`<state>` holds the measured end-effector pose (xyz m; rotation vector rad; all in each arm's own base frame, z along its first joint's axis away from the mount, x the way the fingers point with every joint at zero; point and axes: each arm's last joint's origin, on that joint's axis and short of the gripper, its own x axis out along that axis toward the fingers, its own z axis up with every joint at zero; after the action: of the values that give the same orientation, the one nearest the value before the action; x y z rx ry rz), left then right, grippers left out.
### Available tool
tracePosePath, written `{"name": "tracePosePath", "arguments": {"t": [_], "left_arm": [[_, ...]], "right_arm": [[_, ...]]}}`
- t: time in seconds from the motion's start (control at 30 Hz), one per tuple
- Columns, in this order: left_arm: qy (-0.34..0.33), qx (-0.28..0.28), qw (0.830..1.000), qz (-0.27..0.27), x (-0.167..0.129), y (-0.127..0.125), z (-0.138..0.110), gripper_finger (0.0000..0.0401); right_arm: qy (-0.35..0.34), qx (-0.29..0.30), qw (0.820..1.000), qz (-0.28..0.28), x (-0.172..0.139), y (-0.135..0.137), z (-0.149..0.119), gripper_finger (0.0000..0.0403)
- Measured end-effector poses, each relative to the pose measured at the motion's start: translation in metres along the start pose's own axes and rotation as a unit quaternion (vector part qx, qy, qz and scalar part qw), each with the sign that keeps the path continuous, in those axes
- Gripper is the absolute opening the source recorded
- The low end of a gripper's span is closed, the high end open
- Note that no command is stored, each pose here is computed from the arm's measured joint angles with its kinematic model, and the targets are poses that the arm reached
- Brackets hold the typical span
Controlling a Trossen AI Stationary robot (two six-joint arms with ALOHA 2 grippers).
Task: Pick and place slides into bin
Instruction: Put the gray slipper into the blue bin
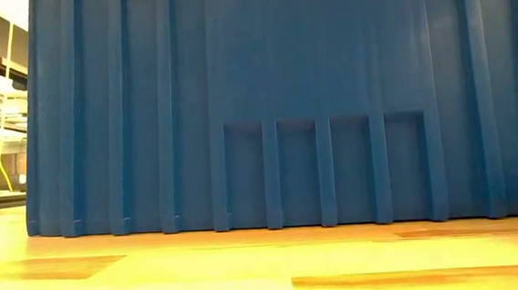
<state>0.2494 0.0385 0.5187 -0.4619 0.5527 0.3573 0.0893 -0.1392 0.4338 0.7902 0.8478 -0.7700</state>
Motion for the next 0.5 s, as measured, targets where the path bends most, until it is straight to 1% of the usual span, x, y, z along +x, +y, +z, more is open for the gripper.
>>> {"name": "tracePosePath", "arguments": {"t": [0.13,0.33,0.5], "left_arm": [[0.001,0.004,1.0,-0.001,0.0,0.0,0.0,0.0092],[0.007,0.005,1.0,-0.014,0.0,-0.001,0.0,0.0092],[0.013,0.005,1.0,-0.025,0.0,-0.001,-0.001,0.0092]], "right_arm": [[0.071,0.026,0.996,0.039,0.032,-0.014,-0.017,0.0184],[0.157,0.023,0.987,0.031,0.073,-0.029,-0.039,0.0185],[0.207,-0.002,0.978,0.032,0.096,-0.036,-0.051,0.0186]]}}
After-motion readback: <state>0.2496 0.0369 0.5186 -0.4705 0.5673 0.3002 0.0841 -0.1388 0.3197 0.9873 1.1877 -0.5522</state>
